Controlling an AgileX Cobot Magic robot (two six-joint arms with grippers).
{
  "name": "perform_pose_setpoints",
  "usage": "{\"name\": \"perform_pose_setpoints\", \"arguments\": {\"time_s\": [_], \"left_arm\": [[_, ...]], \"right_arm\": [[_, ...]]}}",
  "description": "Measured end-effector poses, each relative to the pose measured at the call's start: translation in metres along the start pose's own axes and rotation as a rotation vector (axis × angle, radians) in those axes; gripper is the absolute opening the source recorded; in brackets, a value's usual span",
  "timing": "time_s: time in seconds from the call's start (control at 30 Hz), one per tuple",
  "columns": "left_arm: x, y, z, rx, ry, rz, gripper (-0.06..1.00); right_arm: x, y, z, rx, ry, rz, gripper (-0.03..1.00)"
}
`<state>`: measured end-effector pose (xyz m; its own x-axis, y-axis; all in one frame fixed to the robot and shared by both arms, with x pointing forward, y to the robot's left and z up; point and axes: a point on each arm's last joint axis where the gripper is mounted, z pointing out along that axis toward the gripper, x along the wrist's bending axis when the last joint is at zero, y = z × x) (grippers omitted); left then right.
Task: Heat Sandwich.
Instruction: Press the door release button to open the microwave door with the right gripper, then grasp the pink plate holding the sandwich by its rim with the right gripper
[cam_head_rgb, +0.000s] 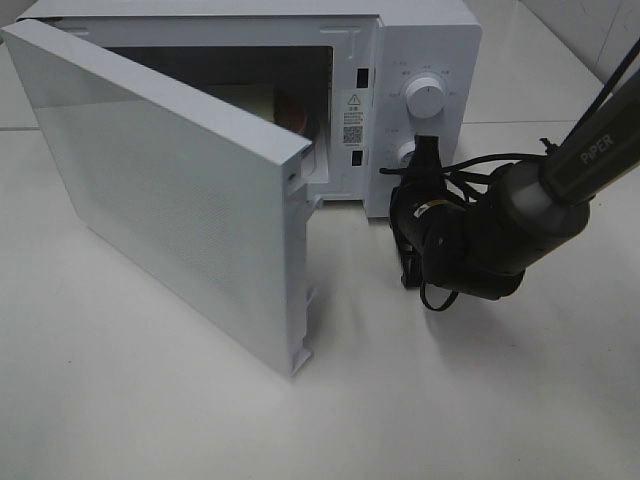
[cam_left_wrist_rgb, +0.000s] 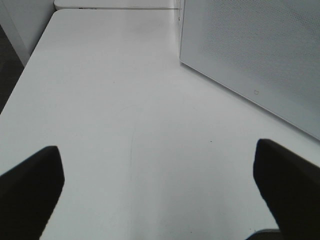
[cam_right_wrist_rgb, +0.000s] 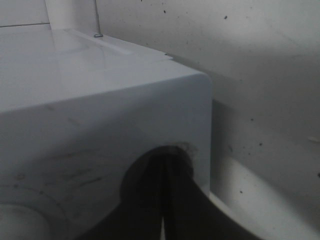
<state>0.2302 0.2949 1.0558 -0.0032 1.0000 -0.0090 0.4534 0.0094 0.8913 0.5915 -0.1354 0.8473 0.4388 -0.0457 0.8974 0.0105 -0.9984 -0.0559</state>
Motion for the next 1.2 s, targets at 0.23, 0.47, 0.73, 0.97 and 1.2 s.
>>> {"name": "perform_pose_setpoints", "arguments": {"time_s": [0.23, 0.47, 0.73, 0.97, 1.2], "left_arm": [[0.000, 0.000, 0.000, 0.000, 0.000, 0.000, 0.97], [0.000, 0.000, 0.000, 0.000, 0.000, 0.000, 0.97], [0.000, 0.000, 0.000, 0.000, 0.000, 0.000, 0.97], [0.000, 0.000, 0.000, 0.000, 0.000, 0.000, 0.97], [0.000, 0.000, 0.000, 0.000, 0.000, 0.000, 0.97]], "right_arm": [[0.000, 0.000, 0.000, 0.003, 0.001, -0.008, 0.01], [-0.001, -0.001, 0.000, 0.005, -0.008, -0.008, 0.01], [0.004, 0.001, -0.004, 0.031, -0.044, -0.016, 0.01], [0.008, 0.007, -0.014, 0.060, -0.049, -0.054, 0.01], [0.015, 0.010, -0.034, 0.115, -0.014, -0.086, 0.01]]}}
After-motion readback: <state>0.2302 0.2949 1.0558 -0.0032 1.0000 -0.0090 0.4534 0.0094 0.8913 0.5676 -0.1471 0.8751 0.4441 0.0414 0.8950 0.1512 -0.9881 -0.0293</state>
